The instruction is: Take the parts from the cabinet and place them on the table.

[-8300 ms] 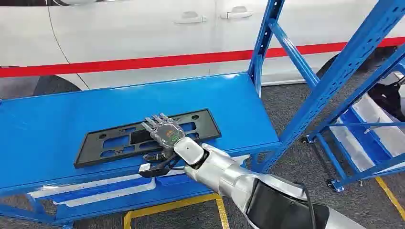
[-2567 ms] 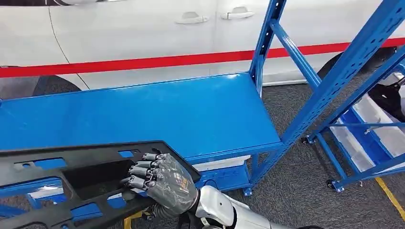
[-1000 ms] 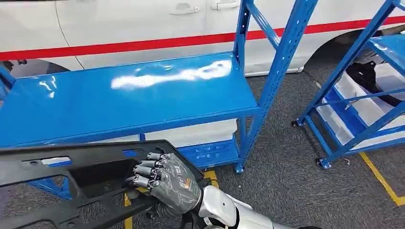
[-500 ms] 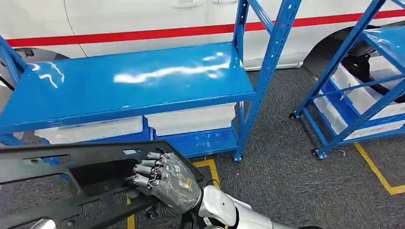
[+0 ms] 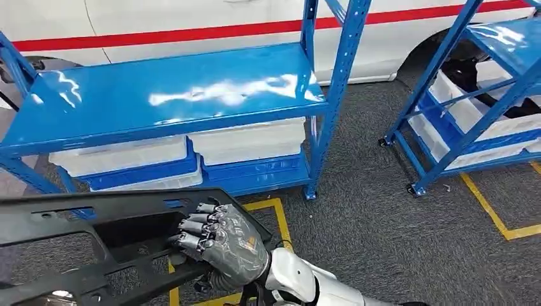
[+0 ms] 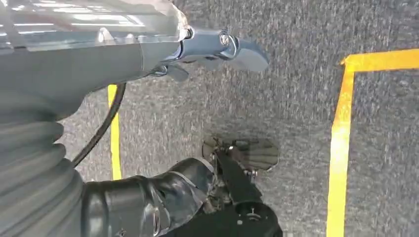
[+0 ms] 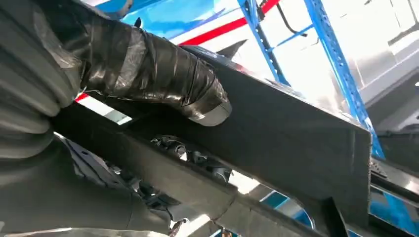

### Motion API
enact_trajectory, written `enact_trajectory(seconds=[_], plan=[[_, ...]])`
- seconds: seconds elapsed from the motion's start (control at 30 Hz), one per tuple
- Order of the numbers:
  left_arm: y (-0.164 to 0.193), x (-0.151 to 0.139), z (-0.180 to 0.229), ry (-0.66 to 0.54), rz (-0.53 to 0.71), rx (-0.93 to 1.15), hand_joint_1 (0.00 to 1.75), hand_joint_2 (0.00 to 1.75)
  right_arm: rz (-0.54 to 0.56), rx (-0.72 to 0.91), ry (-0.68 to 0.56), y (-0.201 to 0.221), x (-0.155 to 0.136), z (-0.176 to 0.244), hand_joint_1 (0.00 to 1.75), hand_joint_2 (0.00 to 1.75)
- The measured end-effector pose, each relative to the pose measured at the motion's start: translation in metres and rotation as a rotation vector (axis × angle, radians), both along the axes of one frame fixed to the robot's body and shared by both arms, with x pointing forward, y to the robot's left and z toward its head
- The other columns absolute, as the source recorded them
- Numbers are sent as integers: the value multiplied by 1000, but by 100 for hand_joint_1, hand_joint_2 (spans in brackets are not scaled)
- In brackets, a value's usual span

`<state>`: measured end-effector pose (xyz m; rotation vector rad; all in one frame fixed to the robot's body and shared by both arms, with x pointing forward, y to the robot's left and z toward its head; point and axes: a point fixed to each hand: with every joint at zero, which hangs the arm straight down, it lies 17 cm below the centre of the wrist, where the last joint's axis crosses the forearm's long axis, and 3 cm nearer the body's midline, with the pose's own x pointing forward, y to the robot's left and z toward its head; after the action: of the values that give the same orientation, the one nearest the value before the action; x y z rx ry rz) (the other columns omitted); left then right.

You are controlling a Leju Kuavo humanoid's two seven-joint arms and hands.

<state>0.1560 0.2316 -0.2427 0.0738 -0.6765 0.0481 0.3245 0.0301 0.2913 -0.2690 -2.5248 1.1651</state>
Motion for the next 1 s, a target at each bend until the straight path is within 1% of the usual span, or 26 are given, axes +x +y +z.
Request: enact_trajectory(seconds=[0.8,1.0], plan=[[-2,3,1,-8,12,-22,0,175,-7,2,4,0,0,-4,175,175],[-3,4,2,-10,11,-22,0,175,-6,14,22,-1,0,-5,175,175]])
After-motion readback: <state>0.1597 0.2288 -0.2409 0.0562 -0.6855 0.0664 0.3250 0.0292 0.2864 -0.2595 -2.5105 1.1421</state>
